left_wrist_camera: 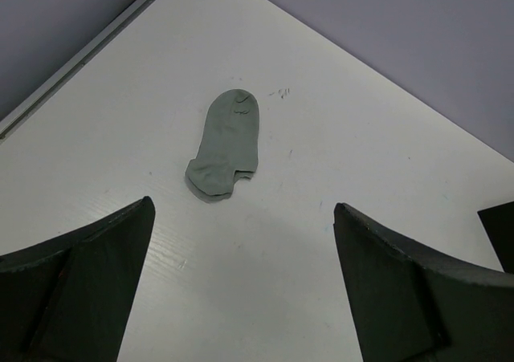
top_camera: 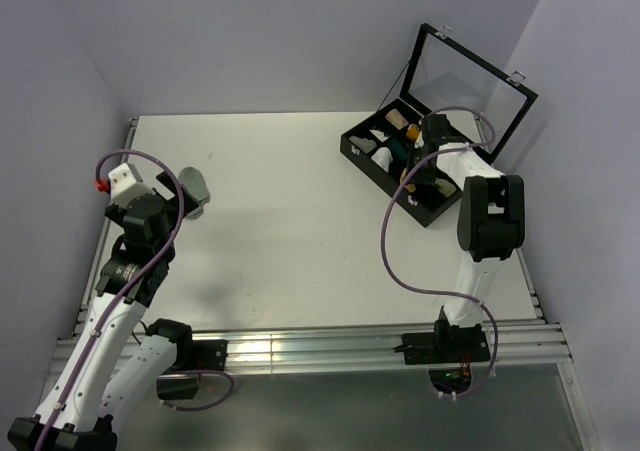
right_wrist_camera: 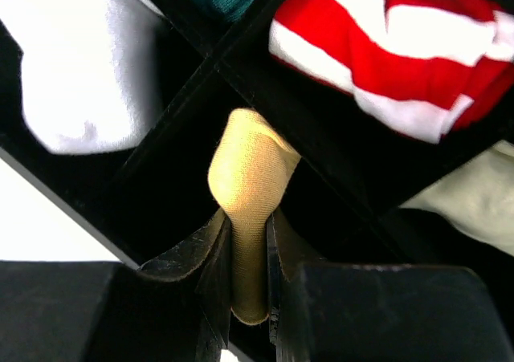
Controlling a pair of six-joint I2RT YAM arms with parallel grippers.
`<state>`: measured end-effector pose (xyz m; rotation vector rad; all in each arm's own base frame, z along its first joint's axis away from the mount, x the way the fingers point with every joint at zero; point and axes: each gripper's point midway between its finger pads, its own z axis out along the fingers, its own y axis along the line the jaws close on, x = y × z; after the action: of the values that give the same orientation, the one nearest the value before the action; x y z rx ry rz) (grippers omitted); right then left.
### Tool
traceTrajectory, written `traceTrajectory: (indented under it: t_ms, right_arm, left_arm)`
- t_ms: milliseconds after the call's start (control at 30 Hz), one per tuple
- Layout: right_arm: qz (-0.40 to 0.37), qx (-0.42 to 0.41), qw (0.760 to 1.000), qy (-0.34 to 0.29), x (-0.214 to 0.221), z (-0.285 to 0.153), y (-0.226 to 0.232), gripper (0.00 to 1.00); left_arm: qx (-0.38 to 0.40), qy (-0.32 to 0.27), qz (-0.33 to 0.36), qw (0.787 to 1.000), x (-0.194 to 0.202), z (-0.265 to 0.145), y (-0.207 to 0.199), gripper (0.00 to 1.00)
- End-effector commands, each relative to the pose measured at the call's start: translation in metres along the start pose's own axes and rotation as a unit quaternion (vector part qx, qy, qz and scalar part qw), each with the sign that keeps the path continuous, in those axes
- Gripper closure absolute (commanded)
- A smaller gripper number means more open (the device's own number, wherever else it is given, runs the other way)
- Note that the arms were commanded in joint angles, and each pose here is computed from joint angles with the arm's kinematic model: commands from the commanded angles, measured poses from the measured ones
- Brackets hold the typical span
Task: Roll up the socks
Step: Place the sock in the storage box.
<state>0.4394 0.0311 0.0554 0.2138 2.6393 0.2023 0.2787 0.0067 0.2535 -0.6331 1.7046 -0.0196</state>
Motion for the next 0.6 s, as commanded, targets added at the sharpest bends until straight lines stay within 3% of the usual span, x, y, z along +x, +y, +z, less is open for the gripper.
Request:
traceTrajectory:
  t_ms: [0,367,567]
  right_arm:
    - [0.011,0.0,0.999,-0.036,-0.024,0.004,0.001,1.0]
    - [0.035,0.015,0.999,-0.007,-0.002,0.03,-0.008,0.99]
    - [0.037,0.026,0.999,0.006,0.008,0.038,-0.013,0.8]
  left_arm:
    - [0.004,-0.01,0.002,1.0,-0.003,0.001,-0.002,0.02]
    - [0.008,-0.009,0.001,1.0,-0.002,0.002,-0.004,0.02]
    - [0.01,-0.012,0.0,1.0,-0.004,0.001,-0.003,0.02]
